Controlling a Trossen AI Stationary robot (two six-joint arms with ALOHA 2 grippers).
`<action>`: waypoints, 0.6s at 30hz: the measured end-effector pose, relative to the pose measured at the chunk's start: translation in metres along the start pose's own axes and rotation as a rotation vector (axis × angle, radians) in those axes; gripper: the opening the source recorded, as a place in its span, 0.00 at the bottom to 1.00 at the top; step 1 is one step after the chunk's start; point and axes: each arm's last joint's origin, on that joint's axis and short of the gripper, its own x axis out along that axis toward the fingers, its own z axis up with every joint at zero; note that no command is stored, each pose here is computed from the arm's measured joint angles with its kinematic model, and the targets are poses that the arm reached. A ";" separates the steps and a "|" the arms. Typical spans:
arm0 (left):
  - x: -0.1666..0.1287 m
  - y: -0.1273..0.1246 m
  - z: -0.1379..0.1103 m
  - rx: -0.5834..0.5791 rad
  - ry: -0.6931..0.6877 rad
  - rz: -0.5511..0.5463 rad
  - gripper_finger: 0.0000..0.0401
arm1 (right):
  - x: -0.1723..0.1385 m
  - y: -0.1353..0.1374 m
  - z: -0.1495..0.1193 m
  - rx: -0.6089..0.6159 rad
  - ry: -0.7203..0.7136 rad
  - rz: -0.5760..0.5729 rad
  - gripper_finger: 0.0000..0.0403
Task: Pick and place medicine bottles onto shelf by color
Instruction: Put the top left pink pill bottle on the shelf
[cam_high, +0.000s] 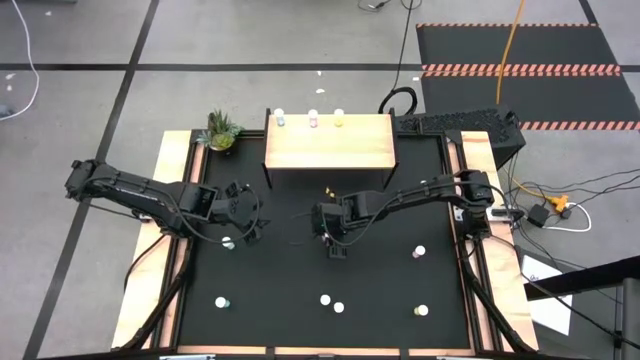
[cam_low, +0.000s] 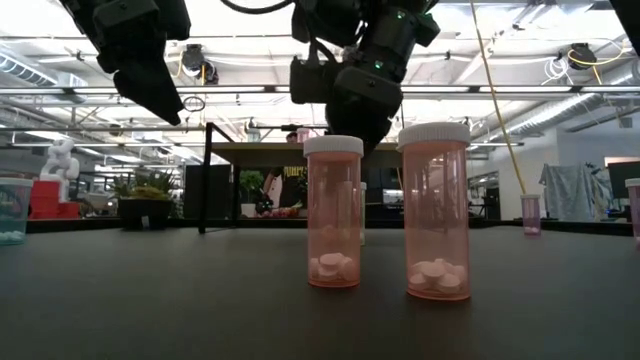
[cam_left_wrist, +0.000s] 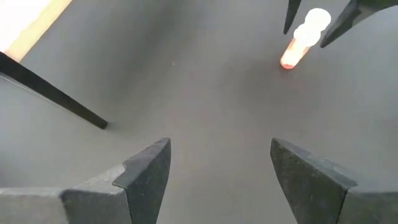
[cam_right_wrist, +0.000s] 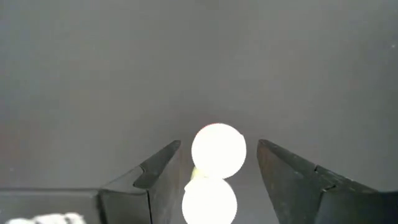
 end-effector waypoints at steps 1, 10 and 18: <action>0.000 0.000 0.000 0.000 0.000 0.000 0.68 | 0.000 0.000 0.000 0.000 0.000 0.004 0.50; 0.001 0.003 0.001 -0.012 -0.001 0.011 0.68 | 0.004 0.001 0.001 -0.004 -0.048 0.025 0.48; 0.002 0.004 0.002 -0.011 -0.002 0.017 0.68 | 0.004 0.001 0.000 -0.004 -0.042 0.026 0.31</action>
